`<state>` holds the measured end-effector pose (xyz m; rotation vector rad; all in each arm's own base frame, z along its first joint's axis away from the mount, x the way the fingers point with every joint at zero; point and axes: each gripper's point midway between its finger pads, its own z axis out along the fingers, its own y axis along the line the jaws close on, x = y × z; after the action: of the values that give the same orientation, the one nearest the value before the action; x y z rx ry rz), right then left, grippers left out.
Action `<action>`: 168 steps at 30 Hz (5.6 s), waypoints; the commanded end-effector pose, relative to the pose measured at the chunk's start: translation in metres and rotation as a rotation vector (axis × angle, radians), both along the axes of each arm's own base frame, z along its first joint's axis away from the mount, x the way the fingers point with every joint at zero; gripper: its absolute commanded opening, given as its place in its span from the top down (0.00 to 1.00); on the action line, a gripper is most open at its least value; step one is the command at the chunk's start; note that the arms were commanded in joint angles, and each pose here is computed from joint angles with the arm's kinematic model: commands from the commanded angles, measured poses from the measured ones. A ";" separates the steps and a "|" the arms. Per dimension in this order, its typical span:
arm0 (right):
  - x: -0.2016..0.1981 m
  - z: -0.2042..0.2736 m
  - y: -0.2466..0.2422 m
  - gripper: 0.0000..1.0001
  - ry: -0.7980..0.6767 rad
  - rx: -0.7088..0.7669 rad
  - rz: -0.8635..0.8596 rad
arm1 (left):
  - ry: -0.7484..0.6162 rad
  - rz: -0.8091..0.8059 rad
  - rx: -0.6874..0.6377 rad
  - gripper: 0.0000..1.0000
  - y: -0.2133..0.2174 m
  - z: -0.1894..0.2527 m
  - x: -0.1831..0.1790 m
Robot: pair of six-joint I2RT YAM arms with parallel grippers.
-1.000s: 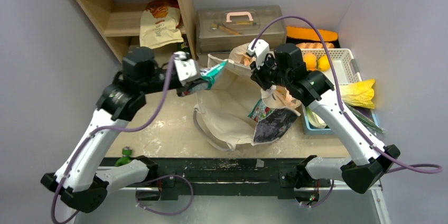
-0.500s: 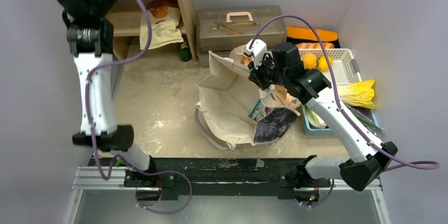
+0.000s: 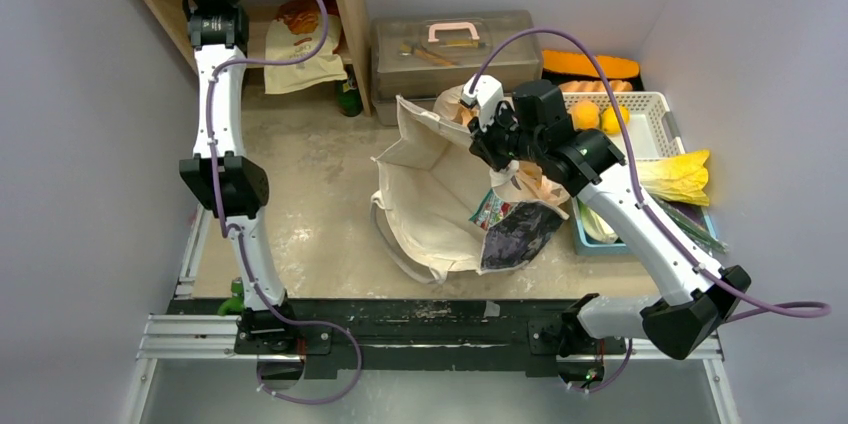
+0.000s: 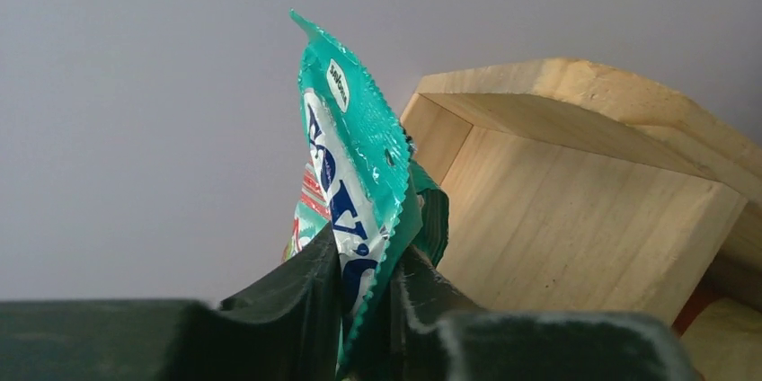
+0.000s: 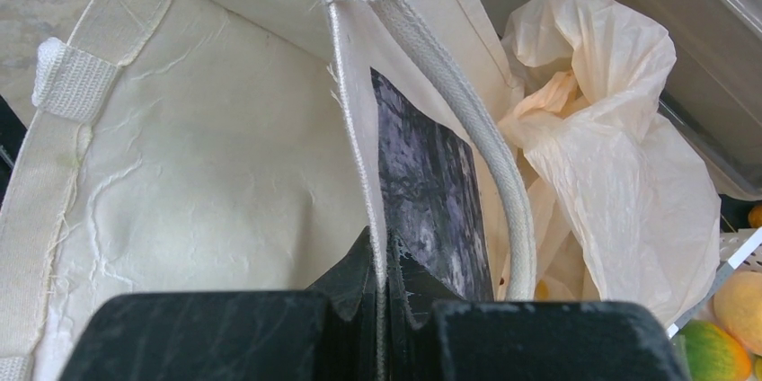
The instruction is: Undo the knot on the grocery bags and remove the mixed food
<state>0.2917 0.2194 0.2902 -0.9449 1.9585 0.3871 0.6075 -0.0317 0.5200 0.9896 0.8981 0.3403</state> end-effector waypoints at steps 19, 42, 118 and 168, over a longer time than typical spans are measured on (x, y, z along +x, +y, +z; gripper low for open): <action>0.004 0.015 0.007 1.00 -0.005 0.038 0.007 | 0.150 -0.266 -0.201 0.44 -0.031 0.044 -0.086; 0.006 0.015 0.005 1.00 -0.012 0.034 -0.003 | 0.376 0.028 -0.498 0.71 0.025 -0.014 -0.026; 0.000 0.043 0.070 1.00 -0.099 0.395 -0.083 | 1.325 -0.164 -0.484 0.32 -0.328 -0.373 -0.334; 0.013 0.037 0.026 1.00 -0.153 0.322 -0.204 | 1.229 -0.447 -0.533 1.00 -0.329 -0.328 -0.371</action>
<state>0.2995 0.2602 0.3068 -0.6063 1.8079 0.4907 0.2498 -0.3682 0.1187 0.7232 1.9246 -0.9294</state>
